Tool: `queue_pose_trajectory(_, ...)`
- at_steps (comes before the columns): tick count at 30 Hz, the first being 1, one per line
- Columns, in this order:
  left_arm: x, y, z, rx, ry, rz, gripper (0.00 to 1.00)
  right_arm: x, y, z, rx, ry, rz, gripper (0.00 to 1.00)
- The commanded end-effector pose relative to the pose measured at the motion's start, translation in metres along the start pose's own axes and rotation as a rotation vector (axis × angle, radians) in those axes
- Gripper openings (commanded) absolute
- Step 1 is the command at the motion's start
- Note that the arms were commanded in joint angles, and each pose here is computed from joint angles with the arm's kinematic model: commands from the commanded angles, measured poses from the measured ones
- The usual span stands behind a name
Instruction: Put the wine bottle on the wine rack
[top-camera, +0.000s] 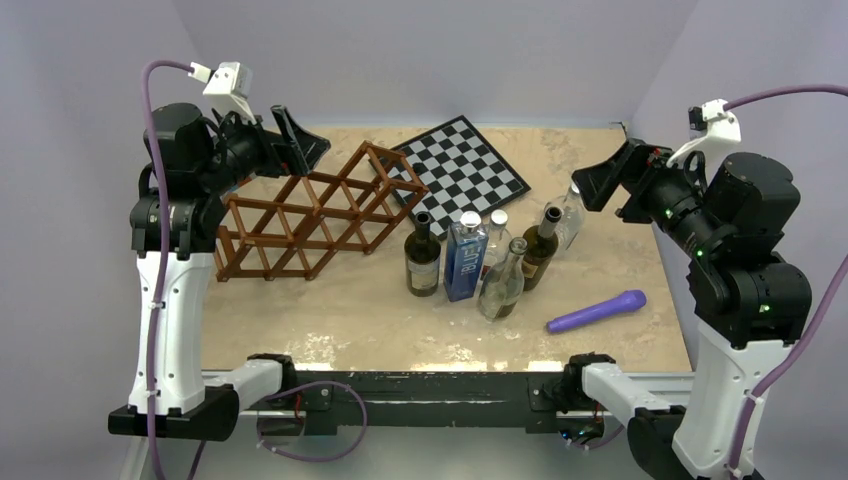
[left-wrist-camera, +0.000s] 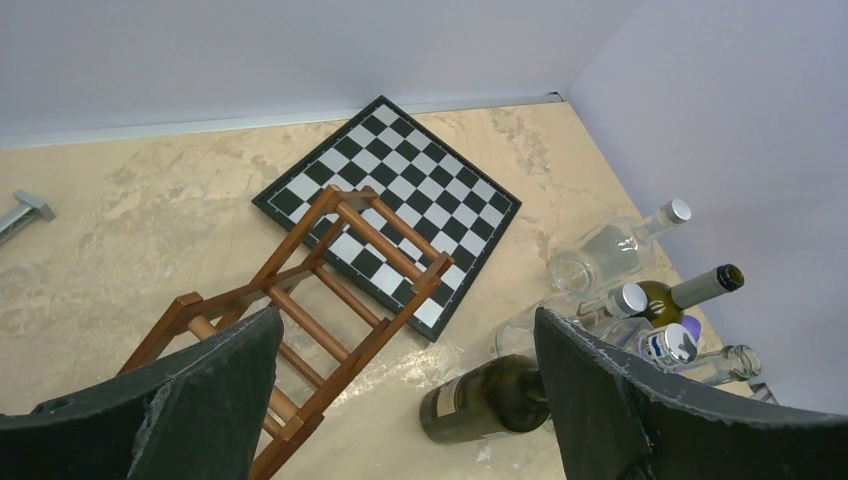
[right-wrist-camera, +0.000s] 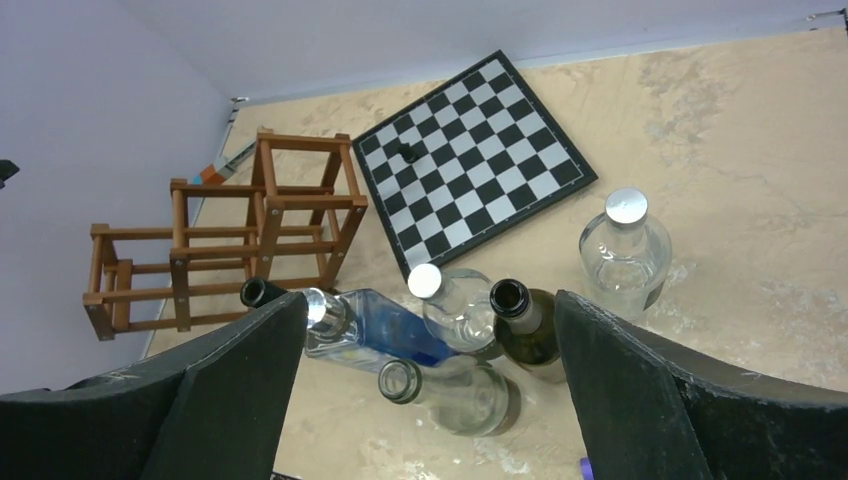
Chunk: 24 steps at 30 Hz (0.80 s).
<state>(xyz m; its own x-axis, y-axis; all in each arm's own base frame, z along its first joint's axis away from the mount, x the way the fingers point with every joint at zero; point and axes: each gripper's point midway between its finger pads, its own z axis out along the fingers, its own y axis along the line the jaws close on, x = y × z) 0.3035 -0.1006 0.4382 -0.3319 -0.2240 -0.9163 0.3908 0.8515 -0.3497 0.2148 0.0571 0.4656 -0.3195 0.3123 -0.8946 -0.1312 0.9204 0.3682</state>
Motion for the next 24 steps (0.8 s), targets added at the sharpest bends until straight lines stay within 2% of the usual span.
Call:
queue_pose_trajectory(1,-0.009,-0.016,-0.012,0.038,-0.032,-0.024,0.99,0.005,0.01,-0.005,-0.059,0.02,-0.009,0.99)
queue_pose_trajectory(6,-0.035,-0.028,-0.035,0.075,-0.07,-0.14,0.99,0.009,0.023,-0.008,-0.135,0.045,-0.034,0.99)
queue_pose_trajectory(9,-0.036,-0.038,-0.042,0.145,-0.065,-0.19,0.99,0.012,0.034,-0.01,-0.205,0.067,-0.051,0.99)
queue_pose_trajectory(11,-0.025,-0.044,-0.039,0.238,-0.029,-0.209,0.99,0.017,0.044,-0.012,-0.279,0.088,-0.068,0.99)
queue_pose_trajectory(15,-0.001,-0.07,-0.039,0.544,0.083,-0.275,0.99,0.031,0.066,-0.018,-0.447,0.133,-0.102,0.99)
queue_pose_trajectory(16,-0.005,-0.076,-0.041,0.592,0.052,-0.252,0.99,0.035,0.07,-0.018,-0.486,0.145,-0.104,0.99)
queue_pose_trajectory(17,-0.002,-0.074,-0.041,0.588,0.049,-0.279,0.99,0.038,0.075,-0.018,-0.523,0.155,-0.102,0.99)
queue_pose_trajectory(21,0.008,-0.069,-0.039,0.515,0.051,-0.236,0.99,0.049,0.091,-0.015,-0.612,0.177,-0.105,0.99)
queue_pose_trajectory(24,0.015,-0.064,-0.037,0.407,0.039,-0.112,0.99,0.058,0.095,-0.003,-0.579,0.199,-0.184,0.98)
